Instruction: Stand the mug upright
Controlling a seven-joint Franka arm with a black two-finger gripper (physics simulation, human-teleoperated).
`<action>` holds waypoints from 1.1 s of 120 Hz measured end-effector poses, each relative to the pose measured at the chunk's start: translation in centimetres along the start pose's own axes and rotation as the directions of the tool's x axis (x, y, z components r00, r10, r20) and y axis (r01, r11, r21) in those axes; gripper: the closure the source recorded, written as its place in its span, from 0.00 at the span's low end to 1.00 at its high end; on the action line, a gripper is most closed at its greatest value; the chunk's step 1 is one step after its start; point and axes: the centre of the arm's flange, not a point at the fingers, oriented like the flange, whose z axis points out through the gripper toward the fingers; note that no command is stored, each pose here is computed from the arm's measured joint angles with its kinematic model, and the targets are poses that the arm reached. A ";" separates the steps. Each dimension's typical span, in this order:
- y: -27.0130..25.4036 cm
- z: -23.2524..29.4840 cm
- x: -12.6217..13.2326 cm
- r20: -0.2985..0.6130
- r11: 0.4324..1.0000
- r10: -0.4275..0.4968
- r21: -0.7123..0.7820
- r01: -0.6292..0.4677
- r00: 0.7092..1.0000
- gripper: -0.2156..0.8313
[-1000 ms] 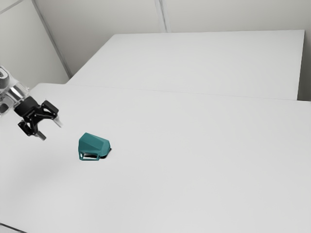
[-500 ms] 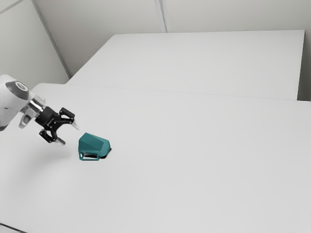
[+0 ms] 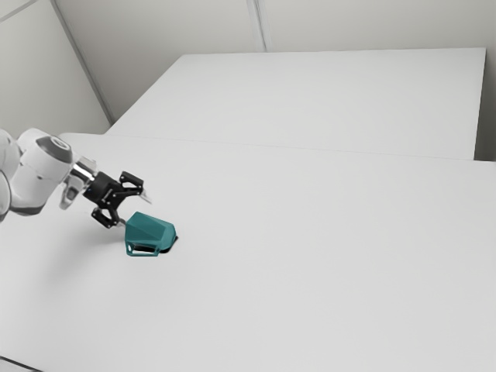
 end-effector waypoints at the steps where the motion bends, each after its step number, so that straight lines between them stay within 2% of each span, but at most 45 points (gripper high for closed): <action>1: 0.0 0.1 0.0 0.000 1.000 0.000 0.001 0.000 1.000 0.21; 34: -0.6 2.6 0.6 -0.031 0.999 -0.012 0.031 0.013 0.999 0.22; 39: -0.6 2.6 0.6 -0.031 0.999 -0.012 0.031 0.013 0.999 0.29; 57: -0.6 2.4 0.7 -0.029 1.000 -0.008 0.023 0.008 1.000 0.65; 64: -0.7 2.2 0.7 -0.026 1.000 -0.004 0.023 0.005 1.000 0.75; 74: -1.5 1.5 0.8 -0.013 1.000 0.011 0.025 -0.010 1.000 0.83; 90: -3.3 0.5 1.2 0.004 0.999 0.044 0.026 -0.044 0.999 0.89; 114: -4.7 1.0 1.8 -0.006 0.997 0.072 0.020 -0.072 0.997 0.93; 124: -6.5 0.1 2.9 0.003 0.992 0.123 -0.011 -0.123 0.992 0.94; 132: -9.4 -1.0 4.5 0.008 0.975 0.212 -0.070 -0.211 0.977 0.95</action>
